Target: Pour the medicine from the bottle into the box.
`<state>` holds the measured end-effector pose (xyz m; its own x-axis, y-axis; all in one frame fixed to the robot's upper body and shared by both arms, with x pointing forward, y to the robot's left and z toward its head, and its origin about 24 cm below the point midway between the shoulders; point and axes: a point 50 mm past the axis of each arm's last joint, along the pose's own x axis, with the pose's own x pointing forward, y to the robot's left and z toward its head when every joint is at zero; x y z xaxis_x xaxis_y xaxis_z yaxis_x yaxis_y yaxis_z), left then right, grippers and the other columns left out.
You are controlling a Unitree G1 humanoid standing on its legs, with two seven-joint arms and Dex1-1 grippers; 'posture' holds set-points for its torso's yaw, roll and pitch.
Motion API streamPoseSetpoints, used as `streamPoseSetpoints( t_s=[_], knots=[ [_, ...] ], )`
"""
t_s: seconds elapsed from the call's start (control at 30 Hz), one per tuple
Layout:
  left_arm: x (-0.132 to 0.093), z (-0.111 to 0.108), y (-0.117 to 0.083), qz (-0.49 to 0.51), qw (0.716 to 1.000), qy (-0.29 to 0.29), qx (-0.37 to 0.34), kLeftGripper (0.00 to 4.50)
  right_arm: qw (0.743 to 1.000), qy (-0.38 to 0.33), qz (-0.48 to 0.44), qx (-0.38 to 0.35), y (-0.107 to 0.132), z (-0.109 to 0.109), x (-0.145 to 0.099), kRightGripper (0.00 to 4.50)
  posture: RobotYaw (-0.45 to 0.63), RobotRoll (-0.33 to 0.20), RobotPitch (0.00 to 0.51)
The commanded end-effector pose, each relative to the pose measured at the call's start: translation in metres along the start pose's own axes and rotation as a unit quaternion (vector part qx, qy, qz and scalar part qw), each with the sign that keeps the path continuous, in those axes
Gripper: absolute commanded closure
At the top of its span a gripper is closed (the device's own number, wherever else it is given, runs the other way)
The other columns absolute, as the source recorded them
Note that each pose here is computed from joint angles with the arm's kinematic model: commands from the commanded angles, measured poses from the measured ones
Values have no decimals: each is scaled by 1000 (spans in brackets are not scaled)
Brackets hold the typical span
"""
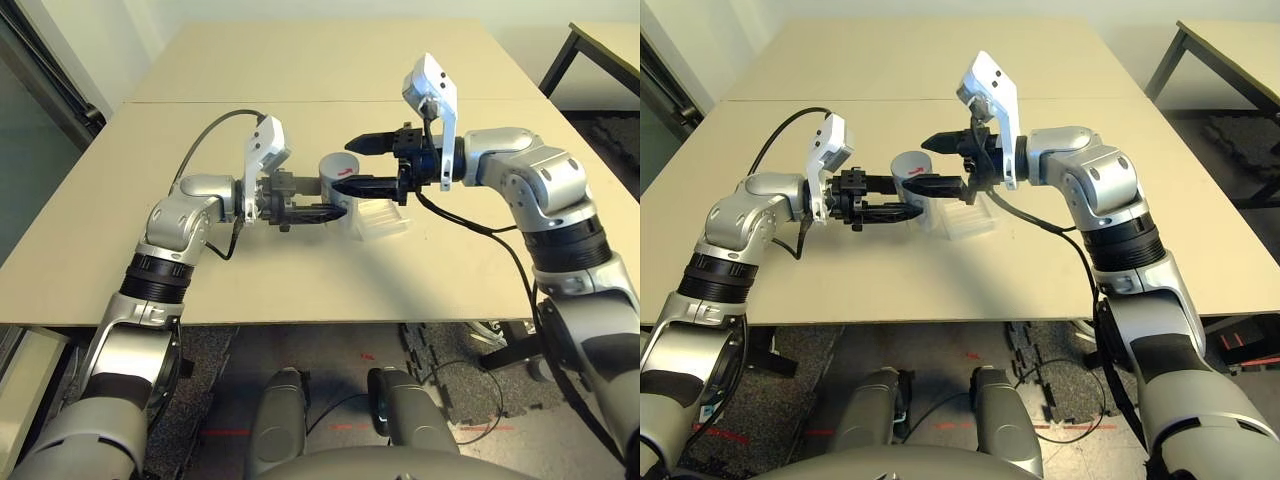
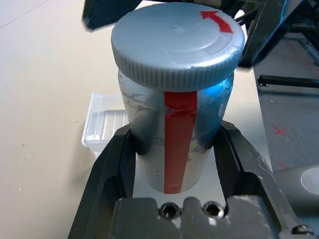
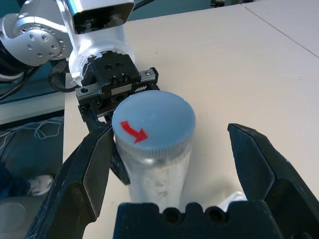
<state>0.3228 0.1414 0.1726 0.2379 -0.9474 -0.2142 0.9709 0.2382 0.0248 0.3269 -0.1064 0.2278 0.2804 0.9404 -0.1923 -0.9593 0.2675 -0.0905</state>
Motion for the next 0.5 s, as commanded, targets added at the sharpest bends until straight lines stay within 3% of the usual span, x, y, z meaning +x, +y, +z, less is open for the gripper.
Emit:
streamPoseSetpoints(
  t_s=[0.03, 0.3, 0.5],
  knots=[
    [0, 2, -5, -17, 1000, 1, 9, 2021, 998, -5, -66, 10, -16, -3, -24, 0, -7, 0, 98],
    [-1, 1, -6, -12, 1000, 2, 6, 2021, 996, -3, -87, 16, -21, -4, -38, 0, -10, 0, 93],
    [-2, 1, -4, -8, 1000, 4, 6, 2021, 998, 8, -46, 34, -6, -5, -39, 0, -14, 0, 90]
  ],
)
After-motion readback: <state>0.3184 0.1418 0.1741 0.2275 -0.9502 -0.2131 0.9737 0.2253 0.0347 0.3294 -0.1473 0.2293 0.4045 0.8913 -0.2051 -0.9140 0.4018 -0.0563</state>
